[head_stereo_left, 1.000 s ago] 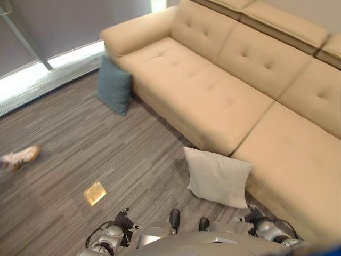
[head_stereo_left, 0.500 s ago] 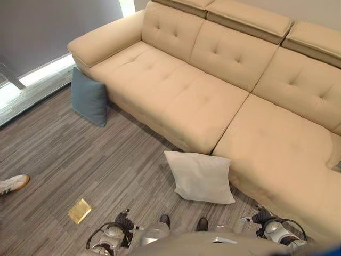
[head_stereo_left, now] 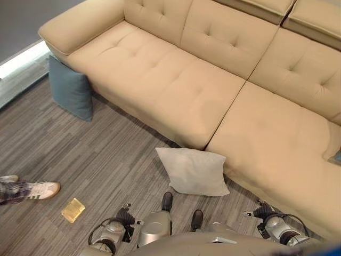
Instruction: Pick up all the scattered cushions and arrange them neatly on the sofa.
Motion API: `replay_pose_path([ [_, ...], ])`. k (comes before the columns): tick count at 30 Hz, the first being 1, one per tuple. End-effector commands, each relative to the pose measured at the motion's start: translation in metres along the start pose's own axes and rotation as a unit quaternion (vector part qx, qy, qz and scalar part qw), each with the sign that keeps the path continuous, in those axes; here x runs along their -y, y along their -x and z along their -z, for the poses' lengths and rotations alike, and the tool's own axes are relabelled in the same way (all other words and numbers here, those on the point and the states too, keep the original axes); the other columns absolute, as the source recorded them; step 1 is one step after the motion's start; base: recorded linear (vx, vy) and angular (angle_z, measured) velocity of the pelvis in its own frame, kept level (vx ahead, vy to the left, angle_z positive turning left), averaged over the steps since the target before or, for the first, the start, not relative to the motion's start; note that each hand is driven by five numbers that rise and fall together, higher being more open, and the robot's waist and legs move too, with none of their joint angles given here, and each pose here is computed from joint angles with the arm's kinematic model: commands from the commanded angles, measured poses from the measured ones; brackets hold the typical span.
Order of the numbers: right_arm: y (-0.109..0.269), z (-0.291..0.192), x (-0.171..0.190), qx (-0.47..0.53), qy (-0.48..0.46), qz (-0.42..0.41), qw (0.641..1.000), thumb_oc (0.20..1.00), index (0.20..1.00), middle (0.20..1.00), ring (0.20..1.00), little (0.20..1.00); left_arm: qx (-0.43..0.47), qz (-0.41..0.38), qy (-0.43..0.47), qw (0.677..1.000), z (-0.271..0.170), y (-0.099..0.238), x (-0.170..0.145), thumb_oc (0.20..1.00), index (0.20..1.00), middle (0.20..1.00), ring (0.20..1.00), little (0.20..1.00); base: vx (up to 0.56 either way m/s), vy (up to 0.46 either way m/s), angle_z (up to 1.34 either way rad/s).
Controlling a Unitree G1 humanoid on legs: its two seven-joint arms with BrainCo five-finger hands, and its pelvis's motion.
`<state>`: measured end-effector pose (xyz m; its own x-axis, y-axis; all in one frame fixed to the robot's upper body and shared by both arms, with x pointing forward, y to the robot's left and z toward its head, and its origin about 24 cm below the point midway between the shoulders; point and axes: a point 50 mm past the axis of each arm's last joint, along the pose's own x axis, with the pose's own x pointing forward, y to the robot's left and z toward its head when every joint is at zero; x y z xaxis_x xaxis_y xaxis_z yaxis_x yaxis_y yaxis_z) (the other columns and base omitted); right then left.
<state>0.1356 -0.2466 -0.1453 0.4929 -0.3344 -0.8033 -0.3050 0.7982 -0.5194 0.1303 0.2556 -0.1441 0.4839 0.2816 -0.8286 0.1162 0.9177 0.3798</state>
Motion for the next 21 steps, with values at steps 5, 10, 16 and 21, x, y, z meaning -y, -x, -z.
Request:
replay_pose_path([
  [5, -0.005, -0.052, 0.03, 0.09, -0.06, 0.071, 0.992, 1.0, 1.0, 1.0, 1.0, 1.0, 0.081, -0.066, 0.069, 0.992, -0.043, -0.004, -0.025, 1.0, 1.0, 1.0, 1.0, 1.0, -0.16, 0.033, -0.11],
  [10, -0.001, -0.096, 0.054, 0.16, -0.11, 0.127, 0.973, 1.0, 1.0, 1.0, 1.0, 1.0, 0.178, -0.103, 0.152, 0.967, -0.096, 0.0, -0.034, 1.0, 1.0, 1.0, 1.0, 1.0, -0.19, 0.035, -0.13],
  [16, 0.028, -0.184, 0.081, 0.302, -0.196, 0.205, 0.91, 1.0, 1.0, 1.0, 1.0, 1.0, 0.269, -0.128, 0.261, 0.918, -0.168, 0.013, -0.032, 1.0, 1.0, 1.0, 1.0, 1.0, -0.2, 0.039, -0.13],
  [21, 0.041, -0.208, 0.084, 0.344, -0.209, 0.227, 0.887, 1.0, 1.0, 1.0, 1.0, 1.0, 0.293, -0.127, 0.251, 0.914, -0.191, 0.018, -0.029, 1.0, 1.0, 1.0, 1.0, 1.0, -0.08, 0.046, -0.03],
])
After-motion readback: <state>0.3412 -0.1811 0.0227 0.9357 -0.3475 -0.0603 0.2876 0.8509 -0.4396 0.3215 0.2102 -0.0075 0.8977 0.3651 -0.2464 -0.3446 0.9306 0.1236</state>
